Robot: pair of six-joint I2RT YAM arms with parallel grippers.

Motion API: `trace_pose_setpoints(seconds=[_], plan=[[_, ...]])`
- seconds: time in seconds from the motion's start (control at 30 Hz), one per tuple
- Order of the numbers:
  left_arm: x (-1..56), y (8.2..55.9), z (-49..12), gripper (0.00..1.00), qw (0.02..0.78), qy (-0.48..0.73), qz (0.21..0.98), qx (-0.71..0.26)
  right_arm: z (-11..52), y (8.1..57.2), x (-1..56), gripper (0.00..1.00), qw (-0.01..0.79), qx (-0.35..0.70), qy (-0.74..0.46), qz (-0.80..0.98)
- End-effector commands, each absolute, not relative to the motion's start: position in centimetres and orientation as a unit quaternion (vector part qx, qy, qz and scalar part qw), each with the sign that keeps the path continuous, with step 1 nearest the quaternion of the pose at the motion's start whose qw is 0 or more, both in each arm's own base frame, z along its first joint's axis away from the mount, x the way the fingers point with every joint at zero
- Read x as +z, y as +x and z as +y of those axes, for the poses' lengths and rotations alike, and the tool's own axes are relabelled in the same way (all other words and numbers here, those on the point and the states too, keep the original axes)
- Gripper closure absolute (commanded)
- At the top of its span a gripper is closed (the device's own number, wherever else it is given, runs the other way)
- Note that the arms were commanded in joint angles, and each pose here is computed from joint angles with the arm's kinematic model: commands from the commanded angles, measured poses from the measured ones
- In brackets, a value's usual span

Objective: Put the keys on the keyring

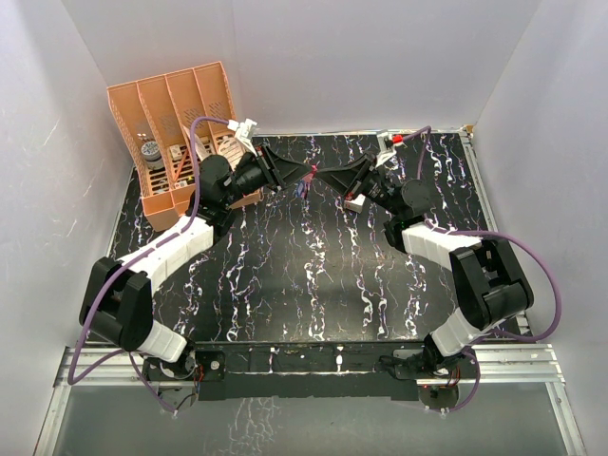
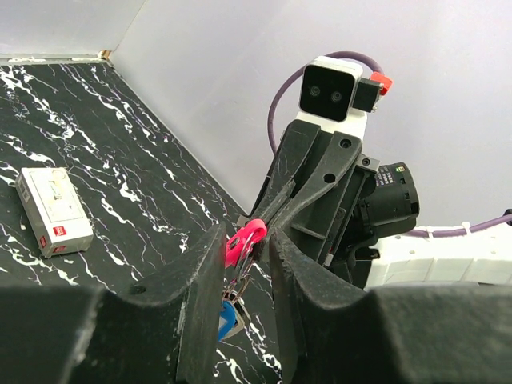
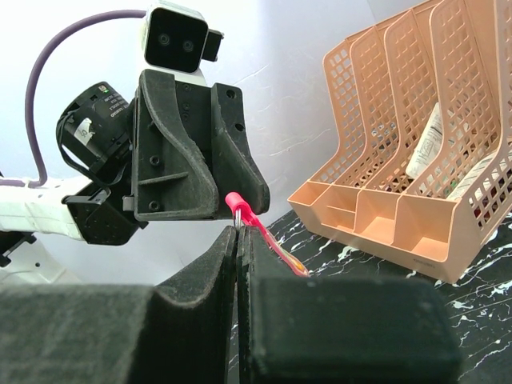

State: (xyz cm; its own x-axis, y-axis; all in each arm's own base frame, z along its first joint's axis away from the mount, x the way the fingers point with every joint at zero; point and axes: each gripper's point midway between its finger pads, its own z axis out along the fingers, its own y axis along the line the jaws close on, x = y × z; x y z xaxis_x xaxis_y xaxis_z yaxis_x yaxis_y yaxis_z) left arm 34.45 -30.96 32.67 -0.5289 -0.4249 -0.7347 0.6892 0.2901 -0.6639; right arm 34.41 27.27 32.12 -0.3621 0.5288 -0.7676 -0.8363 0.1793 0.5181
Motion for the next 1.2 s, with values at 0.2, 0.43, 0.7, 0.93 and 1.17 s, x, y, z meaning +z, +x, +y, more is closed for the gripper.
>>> trace_pose_setpoints(seconds=[0.2, 0.43, 0.7, 0.93, 1.17], plan=[[36.0, 32.9, -31.3, 0.77, 0.491, 0.138, 0.613, -0.603, 27.5, 34.1, 34.3, 1.00, 0.561, 0.630, -0.165, 0.512], [35.8, 32.8, -31.6, 0.92, 0.483, 0.146, 0.614, -0.607, 27.5, 34.2, 34.3, 1.00, 0.561, 0.630, -0.164, 0.511], [35.4, 32.9, -32.1, 0.95, 0.471, 0.151, 0.621, -0.608, 27.4, 34.1, 34.4, 1.00, 0.562, 0.630, -0.164, 0.509], [34.9, 33.4, -32.0, 1.00, 0.475, 0.140, 0.632, -0.596, 27.4, 34.2, 34.4, 1.00, 0.567, 0.624, -0.164, 0.512], [35.0, 33.6, -31.6, 1.00, 0.483, 0.128, 0.639, -0.585, 27.3, 34.6, 34.3, 0.87, 0.570, 0.613, -0.162, 0.522]])
